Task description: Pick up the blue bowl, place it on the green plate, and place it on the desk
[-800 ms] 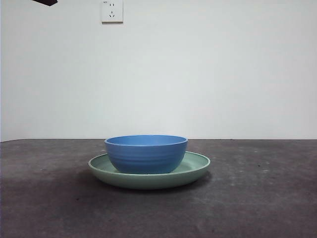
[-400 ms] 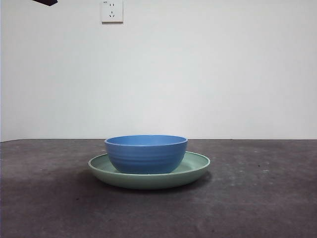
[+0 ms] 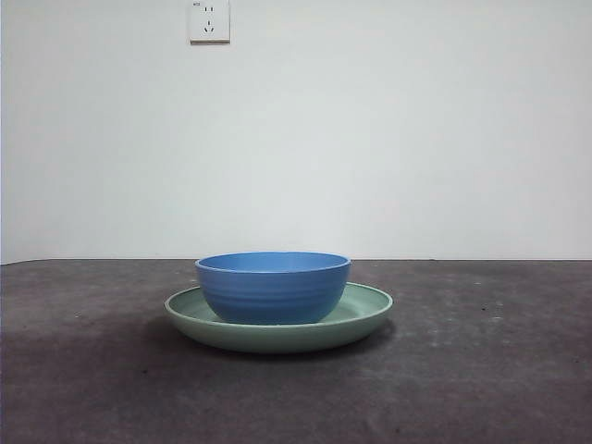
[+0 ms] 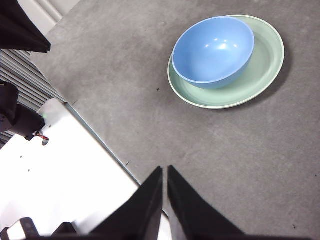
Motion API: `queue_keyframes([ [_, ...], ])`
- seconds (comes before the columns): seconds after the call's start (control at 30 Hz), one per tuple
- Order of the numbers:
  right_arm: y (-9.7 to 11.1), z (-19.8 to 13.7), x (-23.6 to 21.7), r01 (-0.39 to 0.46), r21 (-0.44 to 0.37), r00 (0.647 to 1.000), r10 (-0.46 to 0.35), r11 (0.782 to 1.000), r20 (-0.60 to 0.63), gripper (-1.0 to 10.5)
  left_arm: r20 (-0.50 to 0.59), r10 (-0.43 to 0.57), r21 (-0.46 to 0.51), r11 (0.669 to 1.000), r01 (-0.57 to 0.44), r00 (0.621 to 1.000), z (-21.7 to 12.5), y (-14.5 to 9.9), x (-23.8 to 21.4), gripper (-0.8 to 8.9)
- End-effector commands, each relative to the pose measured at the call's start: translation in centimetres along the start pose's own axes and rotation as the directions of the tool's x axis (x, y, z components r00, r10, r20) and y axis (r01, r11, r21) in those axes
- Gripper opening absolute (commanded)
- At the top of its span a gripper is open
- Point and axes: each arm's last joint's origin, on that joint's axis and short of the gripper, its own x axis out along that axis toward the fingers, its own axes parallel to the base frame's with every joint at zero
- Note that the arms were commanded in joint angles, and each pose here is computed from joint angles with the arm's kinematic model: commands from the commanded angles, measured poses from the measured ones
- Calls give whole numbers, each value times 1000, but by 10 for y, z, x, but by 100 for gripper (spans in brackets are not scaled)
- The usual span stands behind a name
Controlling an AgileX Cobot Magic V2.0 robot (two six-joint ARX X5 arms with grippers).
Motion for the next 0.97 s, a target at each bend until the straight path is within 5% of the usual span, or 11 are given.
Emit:
queue_keyframes([
  [0.03, 3, 4, -3, -7, -28, 1000, 7, 1000, 17, 9, 7, -5, 20, 1000, 4, 1000, 3, -1, 0, 10],
  [0.7, 3, 4, -3, -7, -28, 1000, 7, 1000, 17, 9, 12, -4, 22, 1000, 4, 1000, 3, -2, -2, 10],
  [0.87, 3, 4, -3, -7, -28, 1000, 7, 1000, 17, 9, 178, 77, 112, 989, -98, 981, 9, 0, -20, 10],
  [0.97, 3, 4, -3, -6, -28, 1000, 7, 1000, 17, 9, 379, 216, 114, 954, -277, 900, 15, 3, -43, 9],
])
